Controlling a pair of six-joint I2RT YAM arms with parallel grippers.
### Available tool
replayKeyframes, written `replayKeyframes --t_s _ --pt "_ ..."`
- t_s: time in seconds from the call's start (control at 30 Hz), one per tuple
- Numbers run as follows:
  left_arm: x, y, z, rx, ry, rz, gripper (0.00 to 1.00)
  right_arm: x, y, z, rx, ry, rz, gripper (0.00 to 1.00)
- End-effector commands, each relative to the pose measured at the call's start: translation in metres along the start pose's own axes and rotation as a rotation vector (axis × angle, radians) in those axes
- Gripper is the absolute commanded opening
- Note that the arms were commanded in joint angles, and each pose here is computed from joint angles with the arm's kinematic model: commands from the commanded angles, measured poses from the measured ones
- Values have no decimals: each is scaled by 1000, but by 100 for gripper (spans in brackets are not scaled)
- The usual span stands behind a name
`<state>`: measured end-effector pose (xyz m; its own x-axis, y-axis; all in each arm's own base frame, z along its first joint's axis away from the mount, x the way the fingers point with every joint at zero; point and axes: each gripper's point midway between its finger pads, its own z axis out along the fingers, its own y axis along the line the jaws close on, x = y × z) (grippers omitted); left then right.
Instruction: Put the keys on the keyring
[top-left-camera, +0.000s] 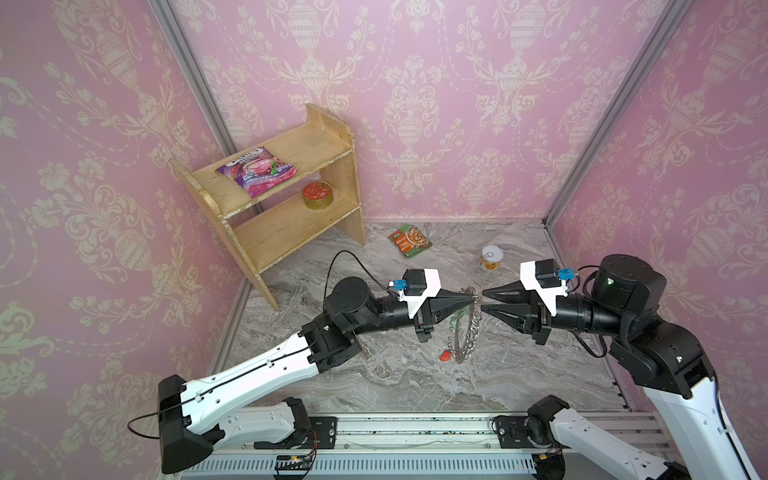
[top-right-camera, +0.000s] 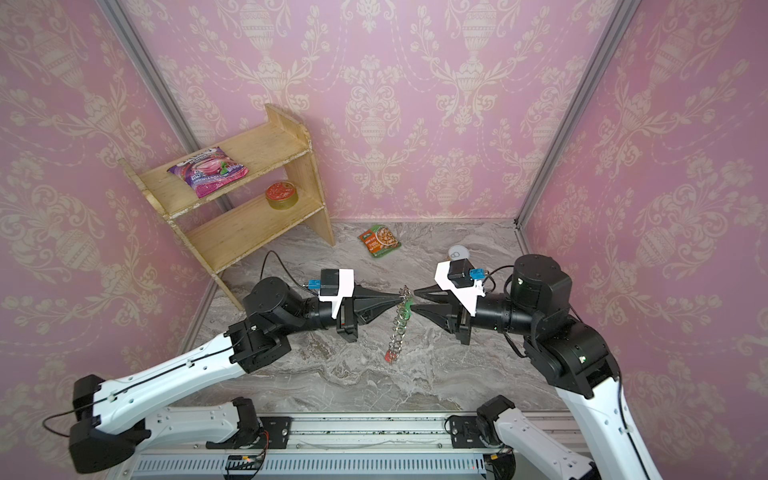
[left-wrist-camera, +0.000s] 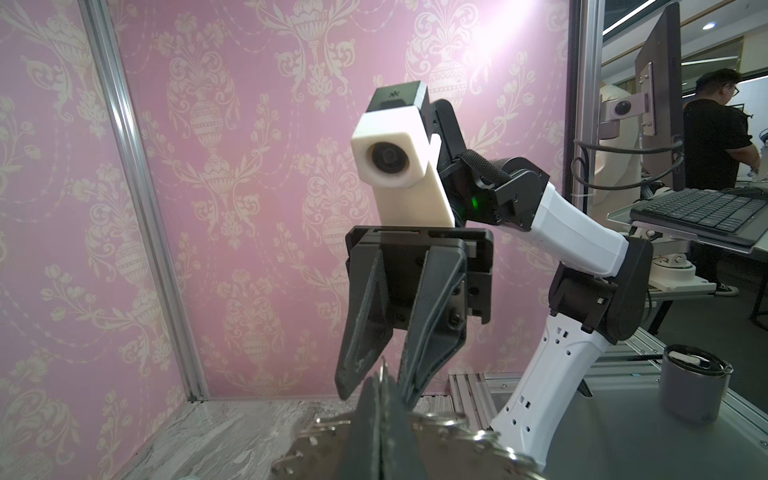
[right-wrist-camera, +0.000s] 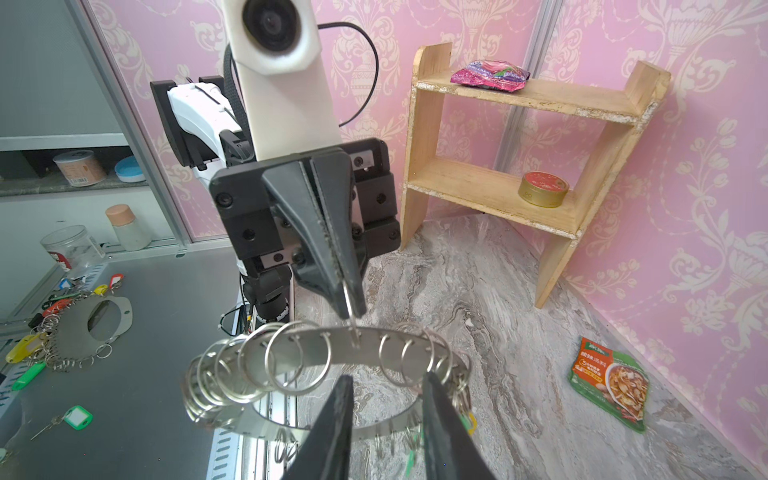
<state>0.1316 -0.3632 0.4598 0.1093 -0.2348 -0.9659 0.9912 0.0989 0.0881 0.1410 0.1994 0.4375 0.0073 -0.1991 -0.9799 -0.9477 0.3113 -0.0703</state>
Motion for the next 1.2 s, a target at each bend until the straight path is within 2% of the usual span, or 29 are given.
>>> replayKeyframes --t_s 0.0,0.73,1.17 --pt "-16 0 -2 25 -76 -20 0 -5 4 -2 -19 -33 8 29" --pt "-2 -1 0 45 -20 -2 0 -12 11 7 -138 -50 39 19" --pt "-2 -1 -3 31 -9 16 0 -11 17 3 -148 -22 28 2"
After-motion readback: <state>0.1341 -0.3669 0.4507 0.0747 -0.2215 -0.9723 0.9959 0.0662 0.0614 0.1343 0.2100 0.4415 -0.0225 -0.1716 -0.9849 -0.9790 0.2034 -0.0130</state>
